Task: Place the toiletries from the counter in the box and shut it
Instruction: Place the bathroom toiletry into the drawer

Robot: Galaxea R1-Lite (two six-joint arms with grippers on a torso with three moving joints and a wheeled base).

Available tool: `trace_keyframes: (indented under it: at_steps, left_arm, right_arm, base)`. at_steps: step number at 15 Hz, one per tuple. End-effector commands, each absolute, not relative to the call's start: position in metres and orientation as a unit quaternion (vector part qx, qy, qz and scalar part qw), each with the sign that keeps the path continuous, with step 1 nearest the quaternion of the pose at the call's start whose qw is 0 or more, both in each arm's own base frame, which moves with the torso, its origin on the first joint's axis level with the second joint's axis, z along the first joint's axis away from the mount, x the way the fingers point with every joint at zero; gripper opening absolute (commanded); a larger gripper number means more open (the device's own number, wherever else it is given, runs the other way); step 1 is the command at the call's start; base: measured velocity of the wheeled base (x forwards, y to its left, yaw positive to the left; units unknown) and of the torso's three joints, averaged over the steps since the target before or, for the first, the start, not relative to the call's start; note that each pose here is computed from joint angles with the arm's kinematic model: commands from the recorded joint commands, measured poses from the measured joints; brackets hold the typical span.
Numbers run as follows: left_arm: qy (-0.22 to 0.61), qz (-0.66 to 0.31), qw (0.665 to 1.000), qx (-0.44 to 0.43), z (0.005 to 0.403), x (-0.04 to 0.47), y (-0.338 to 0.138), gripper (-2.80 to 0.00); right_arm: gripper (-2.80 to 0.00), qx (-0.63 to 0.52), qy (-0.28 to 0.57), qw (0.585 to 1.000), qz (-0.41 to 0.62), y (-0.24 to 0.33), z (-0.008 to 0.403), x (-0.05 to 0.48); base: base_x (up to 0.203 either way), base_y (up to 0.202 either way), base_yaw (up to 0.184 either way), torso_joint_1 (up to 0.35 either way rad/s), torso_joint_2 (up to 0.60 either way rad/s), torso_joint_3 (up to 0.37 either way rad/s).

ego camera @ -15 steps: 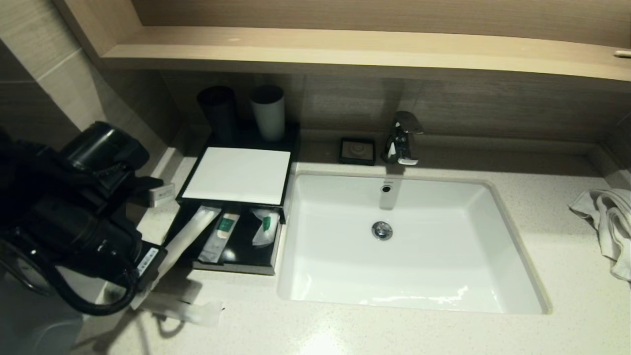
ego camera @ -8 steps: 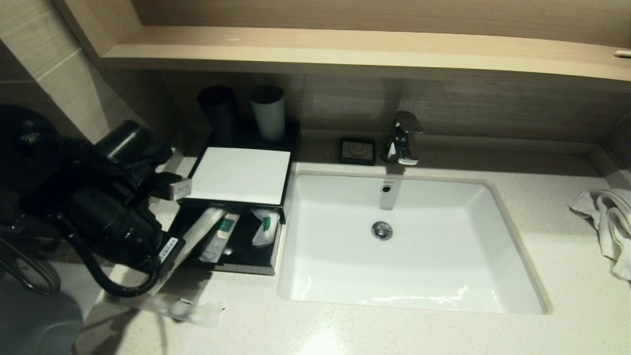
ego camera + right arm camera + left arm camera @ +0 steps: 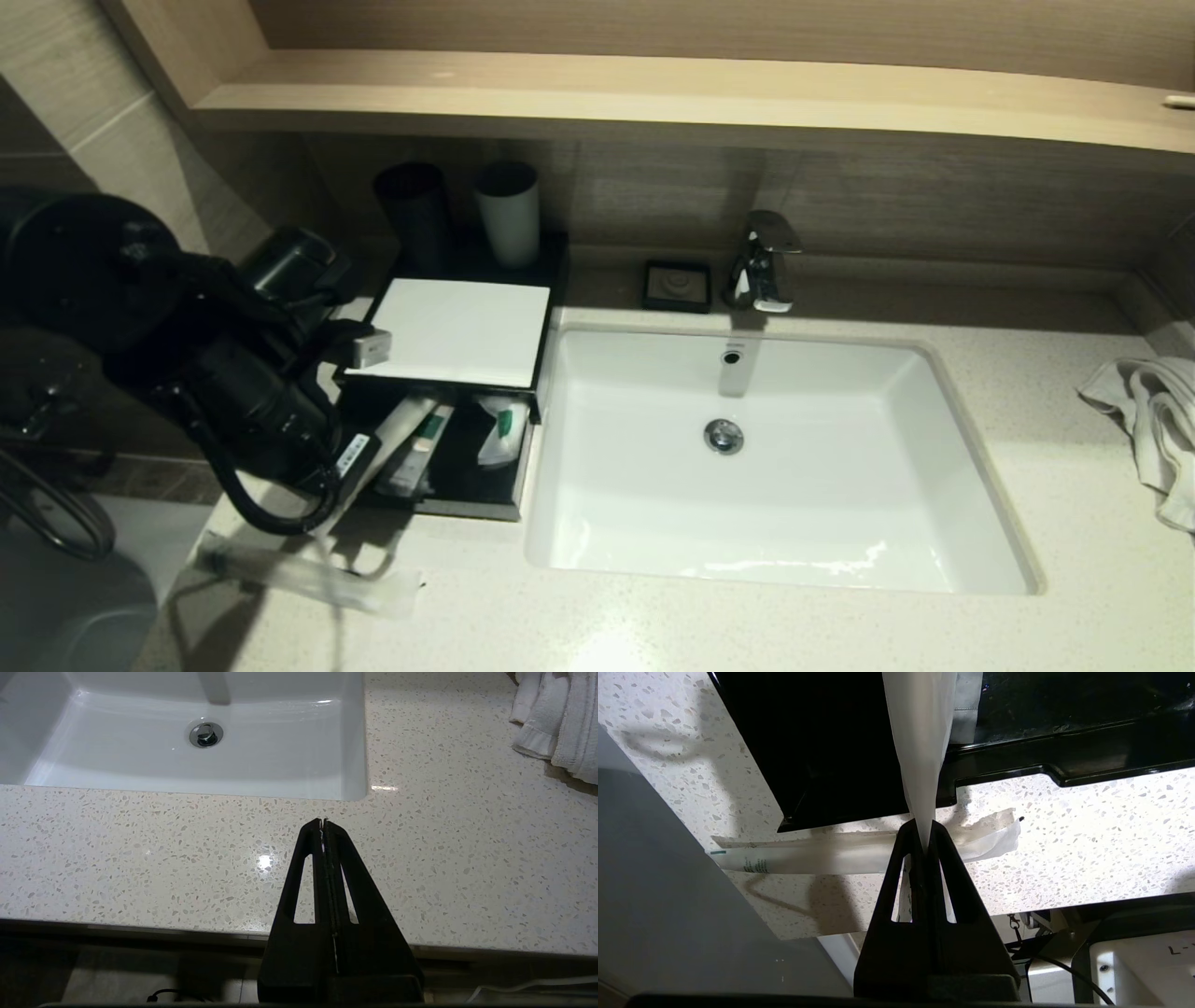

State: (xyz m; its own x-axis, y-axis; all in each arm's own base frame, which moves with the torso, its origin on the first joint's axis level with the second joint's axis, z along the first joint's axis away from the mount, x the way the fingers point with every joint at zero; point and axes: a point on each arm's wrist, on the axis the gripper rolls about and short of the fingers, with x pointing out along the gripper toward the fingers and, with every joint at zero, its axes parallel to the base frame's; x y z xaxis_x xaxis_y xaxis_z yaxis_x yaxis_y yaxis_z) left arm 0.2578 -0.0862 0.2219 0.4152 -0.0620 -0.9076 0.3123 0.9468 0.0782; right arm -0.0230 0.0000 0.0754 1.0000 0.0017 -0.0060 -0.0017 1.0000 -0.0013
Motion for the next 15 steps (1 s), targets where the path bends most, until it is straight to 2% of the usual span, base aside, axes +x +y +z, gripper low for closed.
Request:
trace_keyframes:
  at_steps: [1,15]
  left_arm:
    - [0.533,-0.112,0.83,0.119,0.219,0.266,-0.09,-2.8]
    - [0.519,-0.096,0.842,0.115,0.219,0.3,-0.105,-2.8]
  right_arm:
    - [-2.8,-0.001,0.003,1.0,0.001,0.0,0.075,-0.023]
    - [-2.8,-0.001,0.003,1.0,0.001,0.0,0.075,-0.023]
  base:
    - [0.0,0.0,0.0,0.0,0.0,0.0]
    - [0.0,0.0,0.0,0.0,0.0,0.0]
